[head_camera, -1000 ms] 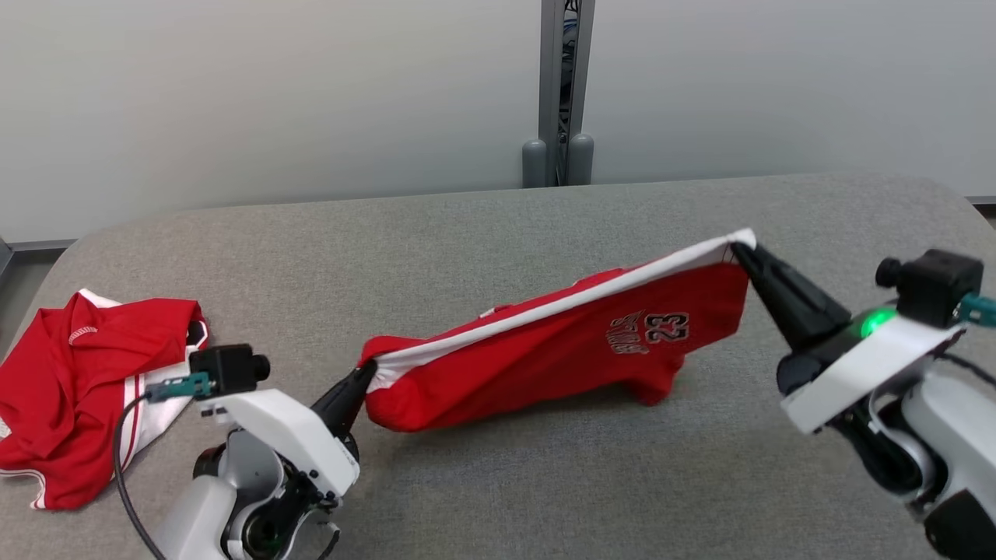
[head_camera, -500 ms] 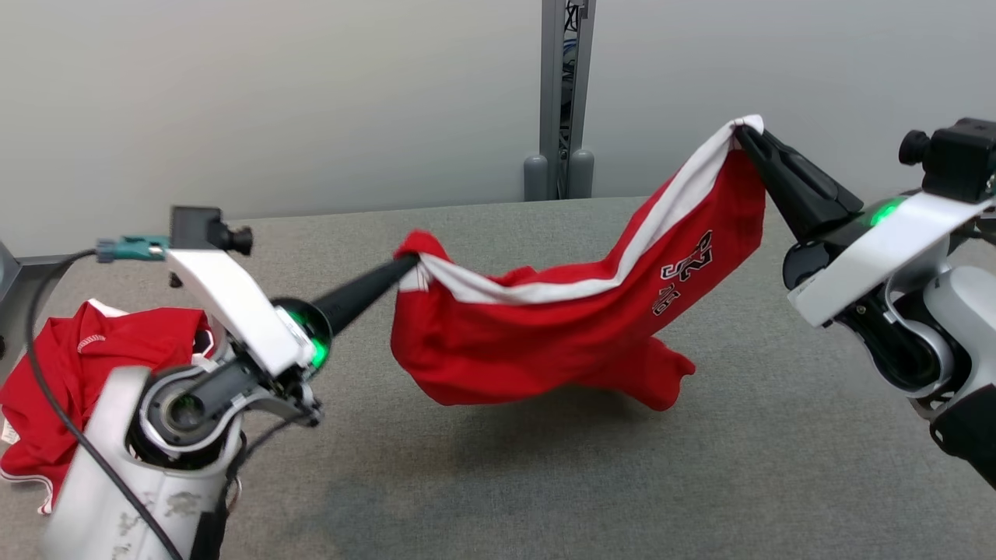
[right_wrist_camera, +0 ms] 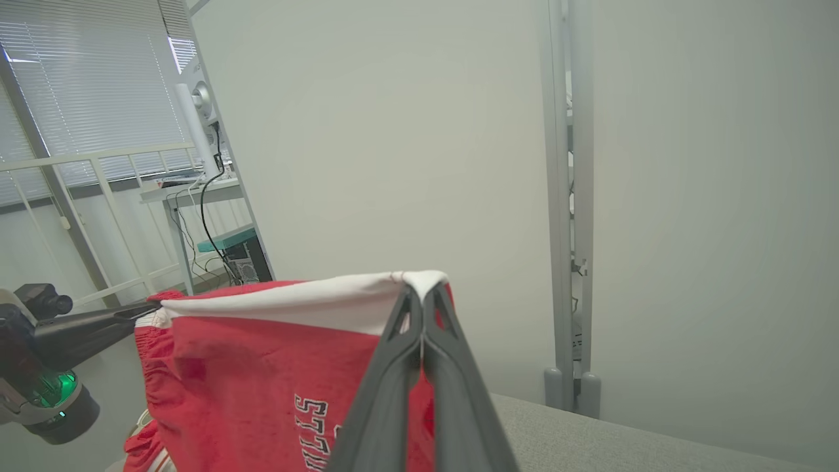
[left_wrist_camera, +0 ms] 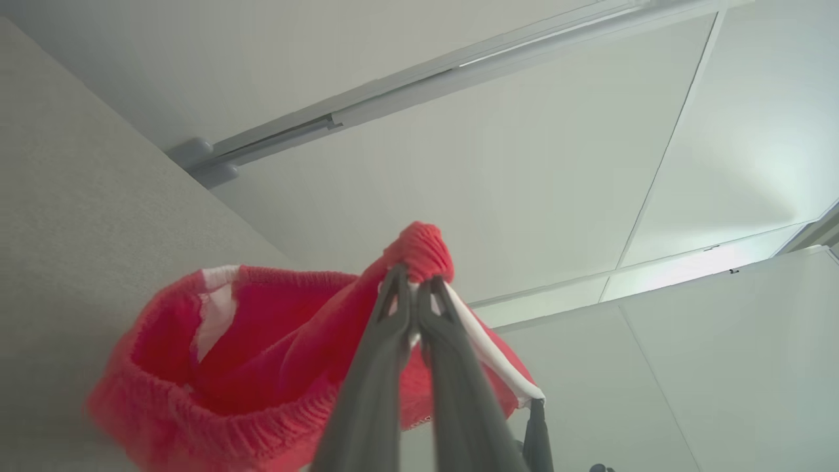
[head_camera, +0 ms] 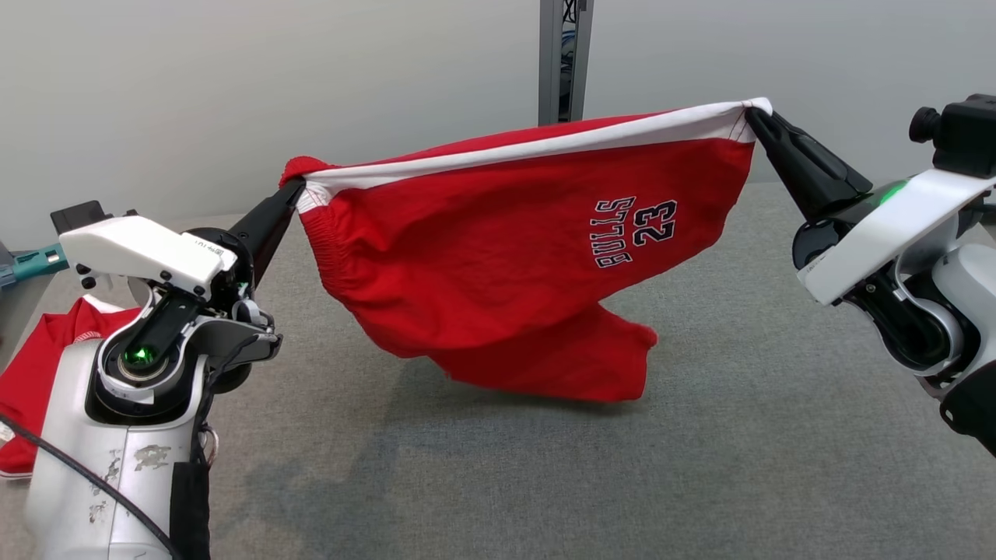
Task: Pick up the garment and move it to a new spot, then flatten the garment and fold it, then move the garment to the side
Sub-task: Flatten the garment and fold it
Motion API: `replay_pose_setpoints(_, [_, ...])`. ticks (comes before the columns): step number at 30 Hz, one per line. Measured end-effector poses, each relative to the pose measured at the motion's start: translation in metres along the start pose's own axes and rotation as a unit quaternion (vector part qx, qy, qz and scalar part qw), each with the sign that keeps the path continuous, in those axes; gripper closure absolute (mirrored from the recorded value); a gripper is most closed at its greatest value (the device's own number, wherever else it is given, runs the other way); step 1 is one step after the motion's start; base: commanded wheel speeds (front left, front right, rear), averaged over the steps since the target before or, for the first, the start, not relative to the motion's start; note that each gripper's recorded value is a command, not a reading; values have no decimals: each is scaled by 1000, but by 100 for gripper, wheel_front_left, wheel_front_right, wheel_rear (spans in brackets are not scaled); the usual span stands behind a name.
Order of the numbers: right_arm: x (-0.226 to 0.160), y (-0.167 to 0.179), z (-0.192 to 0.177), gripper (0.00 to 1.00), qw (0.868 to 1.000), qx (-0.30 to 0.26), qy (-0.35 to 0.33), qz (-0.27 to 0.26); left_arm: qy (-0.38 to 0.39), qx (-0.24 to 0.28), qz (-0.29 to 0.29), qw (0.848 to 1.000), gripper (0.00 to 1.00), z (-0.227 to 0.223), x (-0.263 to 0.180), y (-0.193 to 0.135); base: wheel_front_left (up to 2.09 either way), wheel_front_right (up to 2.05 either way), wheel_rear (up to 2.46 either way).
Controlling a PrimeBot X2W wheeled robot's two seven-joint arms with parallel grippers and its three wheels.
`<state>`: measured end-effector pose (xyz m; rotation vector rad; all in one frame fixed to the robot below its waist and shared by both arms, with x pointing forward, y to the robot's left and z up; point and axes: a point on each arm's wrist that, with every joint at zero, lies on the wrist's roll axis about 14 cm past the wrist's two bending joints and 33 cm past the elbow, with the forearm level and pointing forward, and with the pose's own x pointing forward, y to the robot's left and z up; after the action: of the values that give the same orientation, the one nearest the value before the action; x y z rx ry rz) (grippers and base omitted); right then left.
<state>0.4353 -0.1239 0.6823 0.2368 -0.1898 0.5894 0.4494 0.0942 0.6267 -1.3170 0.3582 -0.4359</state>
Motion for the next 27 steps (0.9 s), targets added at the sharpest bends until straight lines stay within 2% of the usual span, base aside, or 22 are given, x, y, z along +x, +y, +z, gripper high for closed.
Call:
replay_pose_setpoints(2, [3, 0, 0, 100, 1000, 2, 2, 1, 0, -2, 2, 1000, 100, 0, 3, 1, 0, 0, 0])
replay_pose_setpoints(9, [17, -1, 10, 100, 1000, 5, -9, 5, 25, 43, -1, 999, 100, -9, 14, -6, 0, 0, 0])
replay_pose_setpoints(14, [25, -2, 12, 100, 1000, -2, -7, 7, 30, 164, 6, 986, 100, -8, 20, -4, 0, 0, 0])
replay_pose_setpoints(18, [31, -3, 15, 100, 1000, -20, -6, 7, 4, 297, 20, 955, 100, 3, 26, -1, 0, 0, 0])
replay_pose_setpoints(24, [44, -2, 29, 100, 998, -54, -18, 8, -18, 380, 2, 925, 100, 7, 42, -21, 0, 0, 0])
replay_pose_setpoints(25, [44, -2, 29, 100, 998, -54, -18, 8, -18, 380, 2, 925, 100, 7, 42, -21, 0, 0, 0])
replay_pose_setpoints(27, [51, -1, 40, 100, 997, -69, -29, 8, -19, 420, 2, 907, 100, 9, 47, -28, 0, 0, 0])
